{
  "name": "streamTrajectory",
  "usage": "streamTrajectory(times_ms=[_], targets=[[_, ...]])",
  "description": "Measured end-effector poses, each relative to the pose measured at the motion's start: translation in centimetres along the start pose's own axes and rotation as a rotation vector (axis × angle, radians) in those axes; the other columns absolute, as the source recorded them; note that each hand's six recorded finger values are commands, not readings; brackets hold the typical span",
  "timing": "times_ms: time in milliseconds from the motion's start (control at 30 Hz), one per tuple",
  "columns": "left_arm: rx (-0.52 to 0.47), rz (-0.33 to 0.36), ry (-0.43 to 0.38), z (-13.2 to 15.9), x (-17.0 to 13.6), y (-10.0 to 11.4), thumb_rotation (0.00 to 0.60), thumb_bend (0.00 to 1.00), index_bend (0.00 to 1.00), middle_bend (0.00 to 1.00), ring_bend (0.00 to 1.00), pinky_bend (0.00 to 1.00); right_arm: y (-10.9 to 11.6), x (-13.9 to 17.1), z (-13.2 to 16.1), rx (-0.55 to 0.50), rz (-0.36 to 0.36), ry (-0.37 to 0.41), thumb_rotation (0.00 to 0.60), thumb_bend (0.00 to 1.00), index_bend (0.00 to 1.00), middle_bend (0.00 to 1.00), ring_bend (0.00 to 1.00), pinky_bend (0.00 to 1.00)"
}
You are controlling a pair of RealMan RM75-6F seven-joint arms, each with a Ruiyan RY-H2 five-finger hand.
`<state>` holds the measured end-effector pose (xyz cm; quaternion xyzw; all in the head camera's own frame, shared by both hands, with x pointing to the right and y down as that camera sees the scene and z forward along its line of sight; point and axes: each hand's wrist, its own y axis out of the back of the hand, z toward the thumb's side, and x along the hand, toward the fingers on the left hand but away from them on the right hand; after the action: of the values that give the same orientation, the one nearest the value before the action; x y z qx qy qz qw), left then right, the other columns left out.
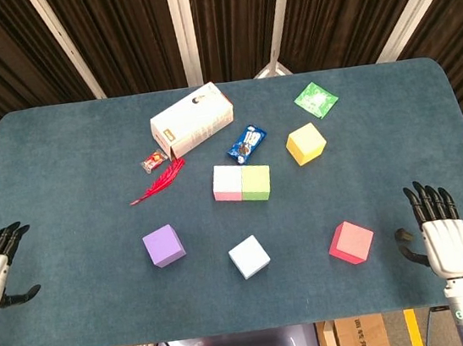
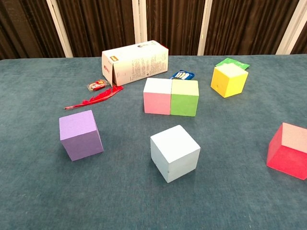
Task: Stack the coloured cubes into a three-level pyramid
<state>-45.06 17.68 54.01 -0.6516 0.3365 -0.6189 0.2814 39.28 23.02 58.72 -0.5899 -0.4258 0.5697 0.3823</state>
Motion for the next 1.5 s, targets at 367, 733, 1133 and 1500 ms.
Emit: streamTrajectory(times_ms=[367,733,1133,1500], targets=[[0.019,-0.140,0.006,3.7,1.0,0.4,0.600,0.21,0.04,0.00,0.00,0.00,-0.9,0.0,0.1,-0.019,0.022,-0.002,0.600,0.10,0.00,0.00,0.00,0.00],[-0.045,-0.170,0.019,8.3,2.8,-2.4,0.600,0.21,0.05,0.00,0.00,0.00,-2.1,-0.1,0.4,-0.001,0.052,0.003,0.600,0.10,0.00,0.00,0.00,0.00],[-0.093,-0.223,0.003,11.8,4.9,-5.3,0.600,0.24,0.08,0.06,0.00,0.00,-2.8,-0.3,0.2,0.024,0.068,-0.014,0.600,0.10,0.00,0.00,0.00,0.00],[-0.108,-0.249,-0.010,14.6,6.2,-6.8,0.600,0.24,0.09,0.08,0.00,0.00,-3.2,-0.4,-0.2,0.037,0.078,-0.030,0.600,0.10,0.00,0.00,0.00,0.00]])
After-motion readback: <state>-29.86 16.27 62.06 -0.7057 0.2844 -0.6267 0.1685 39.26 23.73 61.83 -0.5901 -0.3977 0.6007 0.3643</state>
